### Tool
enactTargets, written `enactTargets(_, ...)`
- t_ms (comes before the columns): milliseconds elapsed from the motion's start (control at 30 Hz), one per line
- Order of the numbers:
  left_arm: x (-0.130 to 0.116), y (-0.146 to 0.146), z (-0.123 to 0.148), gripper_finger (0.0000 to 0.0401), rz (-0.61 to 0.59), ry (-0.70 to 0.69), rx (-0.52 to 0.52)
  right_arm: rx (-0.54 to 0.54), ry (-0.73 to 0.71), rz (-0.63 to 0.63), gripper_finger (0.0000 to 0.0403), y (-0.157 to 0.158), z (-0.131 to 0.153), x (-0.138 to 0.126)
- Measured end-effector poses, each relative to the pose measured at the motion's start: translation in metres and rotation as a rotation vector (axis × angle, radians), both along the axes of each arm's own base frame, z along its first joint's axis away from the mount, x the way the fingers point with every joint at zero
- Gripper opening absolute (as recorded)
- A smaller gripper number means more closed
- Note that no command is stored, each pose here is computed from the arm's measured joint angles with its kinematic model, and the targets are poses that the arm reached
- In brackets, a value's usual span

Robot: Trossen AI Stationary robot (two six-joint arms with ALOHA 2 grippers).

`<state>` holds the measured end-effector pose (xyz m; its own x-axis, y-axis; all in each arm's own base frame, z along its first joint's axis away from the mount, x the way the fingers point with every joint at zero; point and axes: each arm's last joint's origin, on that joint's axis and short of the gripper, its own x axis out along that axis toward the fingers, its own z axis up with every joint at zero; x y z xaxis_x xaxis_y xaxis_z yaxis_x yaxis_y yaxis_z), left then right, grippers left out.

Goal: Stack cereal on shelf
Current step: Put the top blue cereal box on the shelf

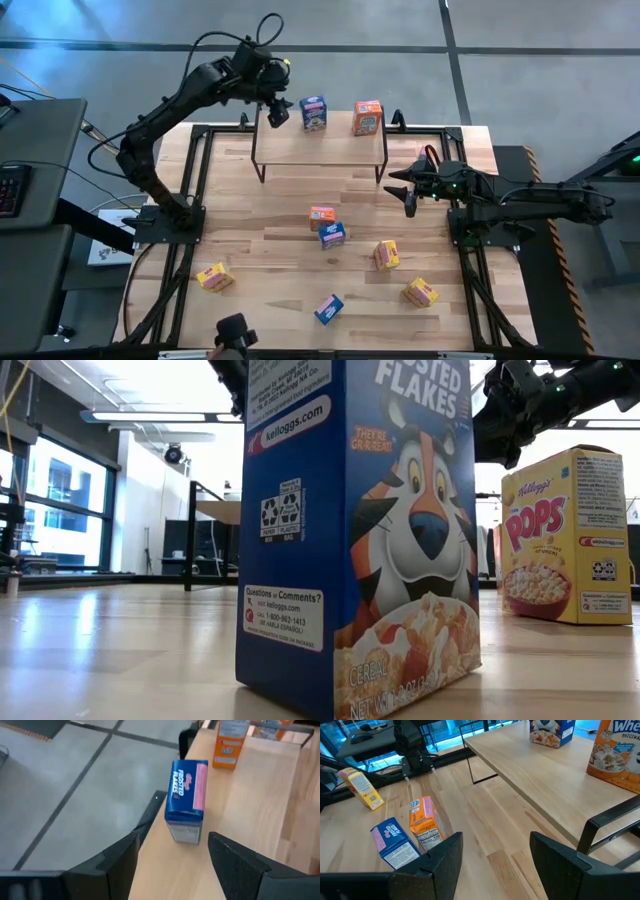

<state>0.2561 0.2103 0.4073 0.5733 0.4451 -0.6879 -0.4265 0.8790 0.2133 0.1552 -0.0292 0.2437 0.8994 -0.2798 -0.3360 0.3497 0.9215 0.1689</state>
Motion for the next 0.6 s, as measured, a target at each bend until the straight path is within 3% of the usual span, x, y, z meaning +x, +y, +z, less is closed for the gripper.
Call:
enactTargets(233,0.011,-0.006,-0.017,0.0230,-0.032,0.068,-0.056,0.023,-0.004,-0.009,0.0224,0.000,0.000,0.000)
enactTargets(400,0.015,-0.011,-0.056,0.0230,-0.045,0.171,-0.123,0.023,0.000,-0.008,0.0224,0.000,-0.001,0.000)
enactTargets(600,0.022,-0.010,-0.087,0.0230,-0.033,0.206,-0.061,0.023,0.011,-0.015,0.0224,0.000,-0.006,-0.001)
